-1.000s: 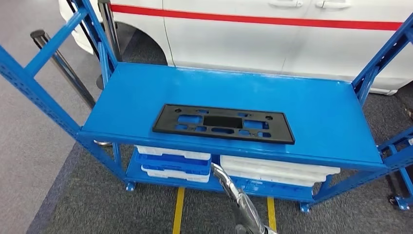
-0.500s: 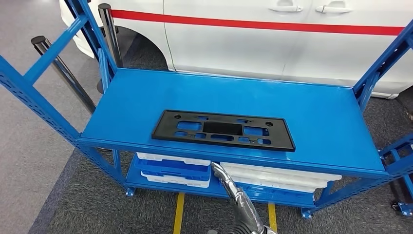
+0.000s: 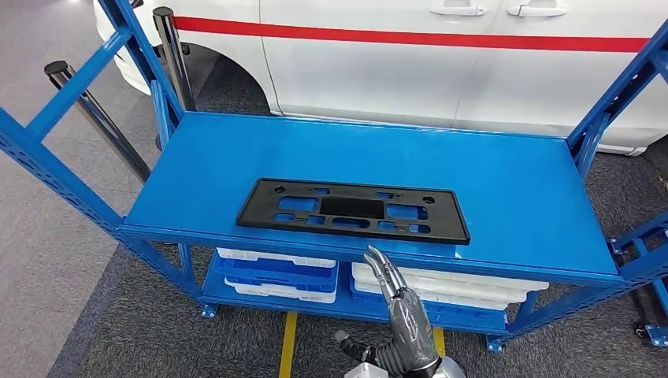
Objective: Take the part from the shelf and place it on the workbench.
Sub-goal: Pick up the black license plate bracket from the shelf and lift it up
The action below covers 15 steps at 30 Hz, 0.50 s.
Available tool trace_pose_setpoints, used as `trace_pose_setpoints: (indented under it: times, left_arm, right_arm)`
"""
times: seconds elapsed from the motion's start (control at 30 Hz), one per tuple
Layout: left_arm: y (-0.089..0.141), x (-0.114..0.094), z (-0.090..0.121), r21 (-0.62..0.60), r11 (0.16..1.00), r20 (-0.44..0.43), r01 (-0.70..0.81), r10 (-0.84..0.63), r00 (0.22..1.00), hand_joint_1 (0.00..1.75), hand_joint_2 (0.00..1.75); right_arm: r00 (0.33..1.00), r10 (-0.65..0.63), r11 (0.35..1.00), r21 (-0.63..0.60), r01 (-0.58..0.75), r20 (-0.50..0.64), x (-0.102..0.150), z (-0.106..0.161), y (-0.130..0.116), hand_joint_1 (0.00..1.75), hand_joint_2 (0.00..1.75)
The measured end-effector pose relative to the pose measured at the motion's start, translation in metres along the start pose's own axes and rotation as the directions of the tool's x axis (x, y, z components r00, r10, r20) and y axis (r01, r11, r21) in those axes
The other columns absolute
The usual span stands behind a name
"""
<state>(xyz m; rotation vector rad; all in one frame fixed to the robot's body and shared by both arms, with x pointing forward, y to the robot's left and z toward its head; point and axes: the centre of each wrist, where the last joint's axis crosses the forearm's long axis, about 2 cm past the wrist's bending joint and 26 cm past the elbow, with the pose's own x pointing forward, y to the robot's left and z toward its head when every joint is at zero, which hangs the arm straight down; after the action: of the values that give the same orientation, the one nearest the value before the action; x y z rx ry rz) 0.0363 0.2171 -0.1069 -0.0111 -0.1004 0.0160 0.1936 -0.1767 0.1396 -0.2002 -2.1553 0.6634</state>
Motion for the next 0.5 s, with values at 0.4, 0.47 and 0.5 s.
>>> trace_pose_setpoints:
  times: [0.4, 0.47, 0.5]
  left_arm:
    - [-0.0009, -0.0017, 0.0001, 0.0, 1.0, -0.01, -0.008, 0.008, 1.0, 0.0, 0.0]
    - [-0.0011, -0.0017, 0.0002, -0.002, 1.0, -0.012, -0.008, 0.008, 1.0, 0.0, 0.0]
    - [-0.0014, -0.0016, 0.0002, -0.003, 1.0, -0.012, -0.008, 0.007, 1.0, 0.0, 0.0]
  right_arm:
    - [0.921, 0.388, 0.921, -0.027, -0.389, -0.044, -0.0077, 0.0007, 0.0071, 0.0, 1.75]
    - [0.903, 0.427, 0.903, -0.022, -0.428, -0.052, -0.009, 0.0009, 0.0081, 0.0, 1.75]
    - [0.894, 0.445, 0.895, -0.018, -0.446, -0.056, -0.0098, 0.001, 0.0085, 0.0, 1.75]
